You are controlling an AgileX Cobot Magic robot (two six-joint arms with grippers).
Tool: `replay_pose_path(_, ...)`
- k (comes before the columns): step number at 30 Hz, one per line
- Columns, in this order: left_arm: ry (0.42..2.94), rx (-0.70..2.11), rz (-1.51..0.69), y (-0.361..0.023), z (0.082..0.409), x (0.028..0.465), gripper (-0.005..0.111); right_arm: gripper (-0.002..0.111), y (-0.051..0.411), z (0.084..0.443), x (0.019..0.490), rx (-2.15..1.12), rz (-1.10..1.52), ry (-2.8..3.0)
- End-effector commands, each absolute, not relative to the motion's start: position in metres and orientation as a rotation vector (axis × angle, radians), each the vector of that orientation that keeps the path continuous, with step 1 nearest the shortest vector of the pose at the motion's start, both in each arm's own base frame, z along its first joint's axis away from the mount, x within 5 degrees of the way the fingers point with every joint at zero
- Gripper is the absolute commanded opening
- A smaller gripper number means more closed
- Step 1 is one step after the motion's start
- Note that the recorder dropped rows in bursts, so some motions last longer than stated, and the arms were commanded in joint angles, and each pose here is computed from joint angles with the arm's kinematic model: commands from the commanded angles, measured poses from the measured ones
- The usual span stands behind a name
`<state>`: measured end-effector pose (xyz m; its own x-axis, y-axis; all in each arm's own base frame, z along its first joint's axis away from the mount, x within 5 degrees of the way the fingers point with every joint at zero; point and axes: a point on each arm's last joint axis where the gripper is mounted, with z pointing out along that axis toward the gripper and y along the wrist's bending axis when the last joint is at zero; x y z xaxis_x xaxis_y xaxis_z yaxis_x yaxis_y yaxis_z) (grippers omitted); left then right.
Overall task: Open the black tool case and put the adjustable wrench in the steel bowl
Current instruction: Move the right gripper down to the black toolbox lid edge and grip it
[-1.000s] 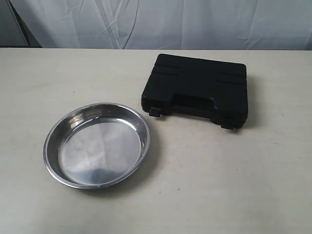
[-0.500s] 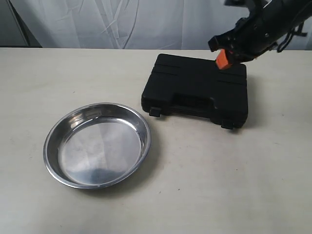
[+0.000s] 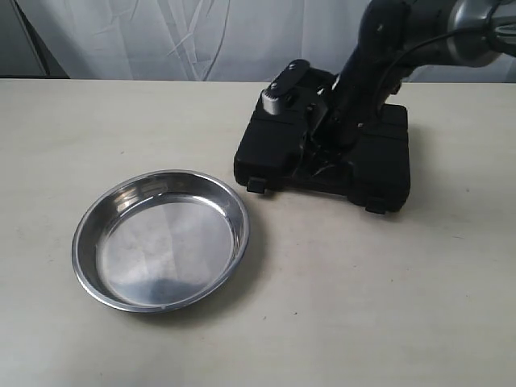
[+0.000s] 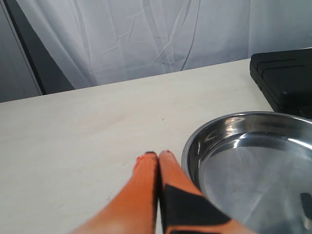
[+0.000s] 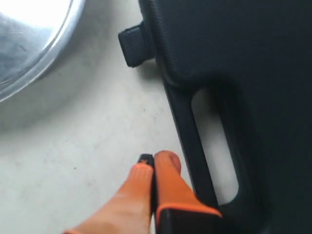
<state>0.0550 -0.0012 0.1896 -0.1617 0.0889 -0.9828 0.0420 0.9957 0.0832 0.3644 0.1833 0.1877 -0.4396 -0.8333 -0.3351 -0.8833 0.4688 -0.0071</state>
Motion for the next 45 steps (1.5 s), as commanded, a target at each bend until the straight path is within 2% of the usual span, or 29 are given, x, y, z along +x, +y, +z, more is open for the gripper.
replay_pose_path(1, 1.721, 0.096, 0.033, -0.001, 0.191, 0.055, 0.000, -0.001, 0.197, 0.186, 0.365, -1.525, 0.049, 2.350)
replay_pose_path(7, 1.721, 0.100, 0.039, -0.001, 0.191, 0.055, 0.000, 0.002, 0.193, 0.184, 0.365, -1.539, 0.018, 2.384)
replay_pose_path(9, 1.721, 0.100, 0.039, -0.001, 0.191, 0.055, 0.000, 0.011, 0.193, 0.183, 0.365, -1.545, 0.013, 2.386)
replay_pose_path(14, 1.721, 0.100, 0.039, -0.001, 0.191, 0.055, 0.000, 0.052, 0.192, 0.183, 0.365, -1.539, 0.013, 2.392)
replay_pose_path(16, 1.721, 0.100, 0.039, -0.001, 0.191, 0.055, 0.000, 0.058, 0.191, 0.183, 0.365, -1.532, -0.004, 2.392)
replay_pose_path(23, 1.721, 0.100, 0.039, -0.001, 0.191, 0.055, 0.000, 0.046, 0.187, 0.183, 0.368, -1.527, -0.084, 2.397)
replay_pose_path(40, 1.721, 0.100, 0.039, -0.001, 0.191, 0.055, 0.000, 0.046, 0.183, 0.159, 0.360, -1.533, -0.077, 2.410)
replay_pose_path(45, 1.721, 0.100, 0.039, -0.001, 0.191, 0.055, 0.000, 0.046, 0.184, 0.139, 0.361, -1.555, -0.071, 2.455)
